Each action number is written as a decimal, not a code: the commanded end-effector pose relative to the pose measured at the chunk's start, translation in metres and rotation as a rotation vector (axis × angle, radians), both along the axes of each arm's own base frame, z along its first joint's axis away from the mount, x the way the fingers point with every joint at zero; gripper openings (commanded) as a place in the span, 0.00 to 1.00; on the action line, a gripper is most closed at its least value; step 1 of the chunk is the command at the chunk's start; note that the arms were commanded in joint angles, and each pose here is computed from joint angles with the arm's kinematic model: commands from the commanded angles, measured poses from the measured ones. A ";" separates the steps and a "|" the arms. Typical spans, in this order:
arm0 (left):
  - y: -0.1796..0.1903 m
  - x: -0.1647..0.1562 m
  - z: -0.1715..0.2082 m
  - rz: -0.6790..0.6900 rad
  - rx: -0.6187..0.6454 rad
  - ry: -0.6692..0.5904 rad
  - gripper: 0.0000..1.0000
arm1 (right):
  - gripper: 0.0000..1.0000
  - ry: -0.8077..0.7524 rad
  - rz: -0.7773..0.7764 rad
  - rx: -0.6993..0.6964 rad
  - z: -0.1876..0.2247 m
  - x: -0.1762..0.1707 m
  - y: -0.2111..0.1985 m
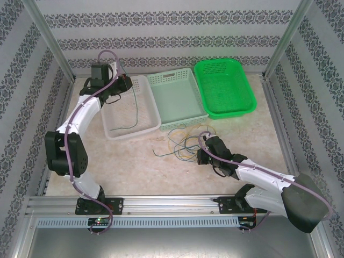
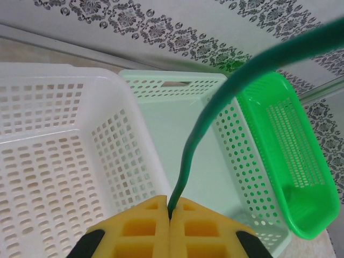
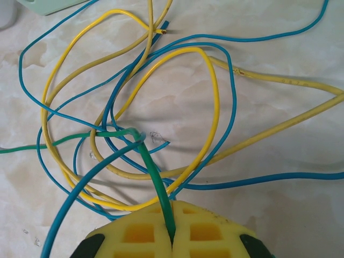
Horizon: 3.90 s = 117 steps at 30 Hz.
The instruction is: Untangle the cables
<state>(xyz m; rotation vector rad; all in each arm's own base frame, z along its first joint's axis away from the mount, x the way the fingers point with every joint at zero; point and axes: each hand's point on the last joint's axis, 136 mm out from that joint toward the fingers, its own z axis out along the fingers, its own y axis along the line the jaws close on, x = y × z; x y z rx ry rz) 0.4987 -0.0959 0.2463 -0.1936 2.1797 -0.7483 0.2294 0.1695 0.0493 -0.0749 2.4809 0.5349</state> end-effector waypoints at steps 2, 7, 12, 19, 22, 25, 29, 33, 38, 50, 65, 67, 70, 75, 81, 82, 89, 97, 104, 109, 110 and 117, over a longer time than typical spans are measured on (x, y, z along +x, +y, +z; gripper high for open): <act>0.007 0.003 -0.038 0.027 -0.005 0.128 0.00 | 0.00 0.010 -0.029 -0.021 -0.004 -0.002 -0.008; 0.014 -0.001 -0.071 0.046 0.049 0.214 0.06 | 0.00 -0.002 -0.027 -0.021 0.000 -0.002 -0.009; 0.015 -0.007 -0.074 0.048 0.095 0.228 0.58 | 0.03 -0.019 -0.030 -0.003 0.006 -0.002 -0.009; 0.003 -0.021 -0.057 0.043 0.198 0.171 1.00 | 0.22 -0.055 -0.011 0.015 0.023 -0.003 -0.008; -0.006 -0.031 -0.051 0.030 0.214 0.146 1.00 | 0.27 -0.050 -0.021 -0.012 0.023 -0.006 -0.014; -0.018 -0.045 -0.045 0.011 0.255 0.115 1.00 | 0.27 -0.047 -0.038 -0.033 0.022 -0.009 -0.022; -0.040 -0.065 -0.040 -0.042 0.264 0.070 1.00 | 0.21 -0.063 -0.058 -0.032 0.022 -0.009 -0.027; -0.061 -0.082 -0.038 -0.098 0.239 0.048 1.00 | 0.07 -0.061 -0.062 -0.025 0.024 -0.009 -0.028; -0.080 -0.096 -0.039 -0.145 0.243 0.029 1.00 | 0.29 -0.045 -0.117 -0.086 0.022 -0.009 -0.045; -0.102 -0.154 -0.087 -0.245 0.146 0.154 1.00 | 0.41 -0.064 -0.218 -0.055 0.033 -0.014 -0.067; -0.122 -0.218 -0.143 -0.112 0.084 0.318 0.95 | 0.46 -0.112 -0.193 -0.057 0.058 0.000 -0.060; -0.110 -0.215 -0.133 -0.082 0.155 0.278 0.97 | 0.46 -0.123 -0.189 -0.052 0.060 0.000 -0.060; -0.093 -0.211 -0.116 -0.057 0.249 0.218 1.00 | 0.47 -0.119 -0.192 -0.049 0.056 0.000 -0.060; -0.081 -0.212 -0.091 -0.046 0.316 0.177 1.00 | 0.48 -0.106 -0.188 -0.040 0.051 -0.001 -0.058; -0.099 -0.224 -0.068 -0.099 0.251 0.169 0.96 | 0.47 -0.122 -0.171 -0.059 0.060 0.003 -0.056; -0.102 -0.229 -0.070 -0.109 0.257 0.181 0.96 | 0.47 -0.127 -0.167 -0.060 0.062 0.005 -0.055; -0.125 -0.269 -0.098 -0.154 0.166 0.280 0.94 | 0.47 -0.158 -0.132 -0.066 0.077 0.014 -0.047; -0.132 -0.280 -0.121 -0.143 0.146 0.331 0.99 | 0.47 -0.134 -0.095 -0.068 0.077 0.026 -0.033; -0.124 -0.287 -0.115 -0.120 0.152 0.364 1.00 | 0.47 -0.117 -0.099 -0.071 0.073 0.026 -0.032; -0.097 -0.283 -0.069 -0.083 0.226 0.228 1.00 | 0.47 -0.116 -0.095 -0.063 0.070 0.026 -0.030; -0.089 -0.282 -0.061 -0.066 0.249 0.206 1.00 | 0.47 -0.117 -0.082 -0.062 0.071 0.027 -0.027; -0.020 -0.289 -0.044 0.118 0.386 0.172 1.00 | 0.46 -0.141 0.066 -0.069 0.099 0.039 0.014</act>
